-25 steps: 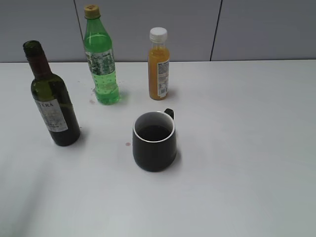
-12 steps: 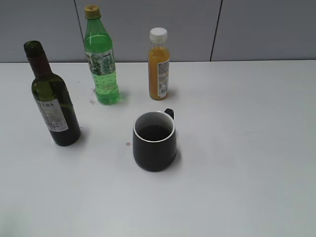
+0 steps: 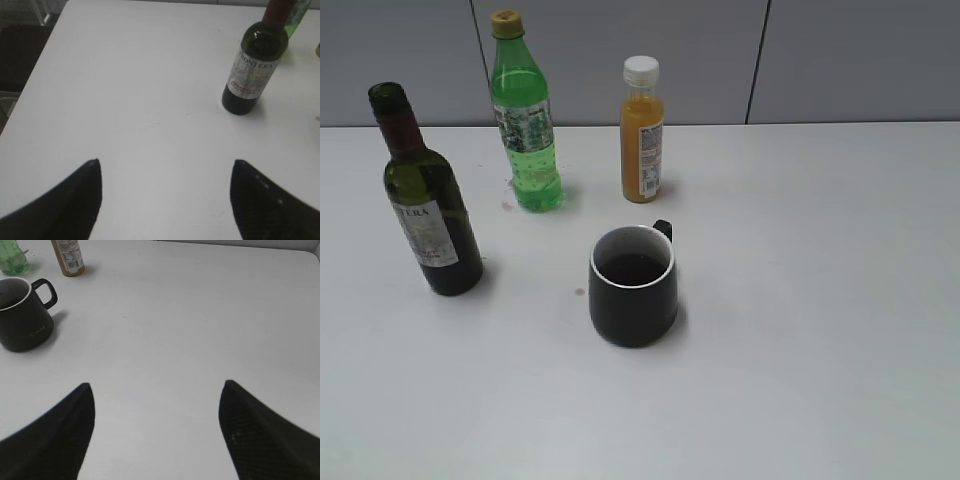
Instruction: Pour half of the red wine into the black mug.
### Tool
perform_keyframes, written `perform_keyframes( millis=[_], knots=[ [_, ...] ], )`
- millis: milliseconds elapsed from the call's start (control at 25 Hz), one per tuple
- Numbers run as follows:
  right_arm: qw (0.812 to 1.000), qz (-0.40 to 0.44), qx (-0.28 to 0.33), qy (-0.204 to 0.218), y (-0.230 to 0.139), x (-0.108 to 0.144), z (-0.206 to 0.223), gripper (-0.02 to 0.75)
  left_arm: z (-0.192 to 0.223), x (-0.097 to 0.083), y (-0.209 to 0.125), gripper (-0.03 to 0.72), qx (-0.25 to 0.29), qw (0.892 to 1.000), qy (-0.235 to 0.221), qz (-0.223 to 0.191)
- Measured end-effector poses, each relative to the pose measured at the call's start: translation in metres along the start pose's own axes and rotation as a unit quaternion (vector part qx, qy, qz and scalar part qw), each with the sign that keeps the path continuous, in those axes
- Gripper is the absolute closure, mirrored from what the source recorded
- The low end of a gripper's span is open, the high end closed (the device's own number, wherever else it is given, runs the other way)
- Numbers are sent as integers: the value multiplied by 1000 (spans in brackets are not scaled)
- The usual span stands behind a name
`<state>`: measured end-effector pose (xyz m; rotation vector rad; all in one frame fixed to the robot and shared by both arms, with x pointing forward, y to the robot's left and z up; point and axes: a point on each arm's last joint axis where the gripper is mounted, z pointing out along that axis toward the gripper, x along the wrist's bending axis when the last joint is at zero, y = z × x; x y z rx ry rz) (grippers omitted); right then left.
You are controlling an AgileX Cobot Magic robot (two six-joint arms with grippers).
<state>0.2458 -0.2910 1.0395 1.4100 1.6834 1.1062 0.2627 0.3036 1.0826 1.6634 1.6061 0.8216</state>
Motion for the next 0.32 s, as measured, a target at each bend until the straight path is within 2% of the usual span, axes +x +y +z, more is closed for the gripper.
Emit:
perform_keyframes(
  millis=[320],
  knots=[
    [1000,1,1,0,0,0,0,153,-12,5,-37,97,-75,997,7,1]
  ],
)
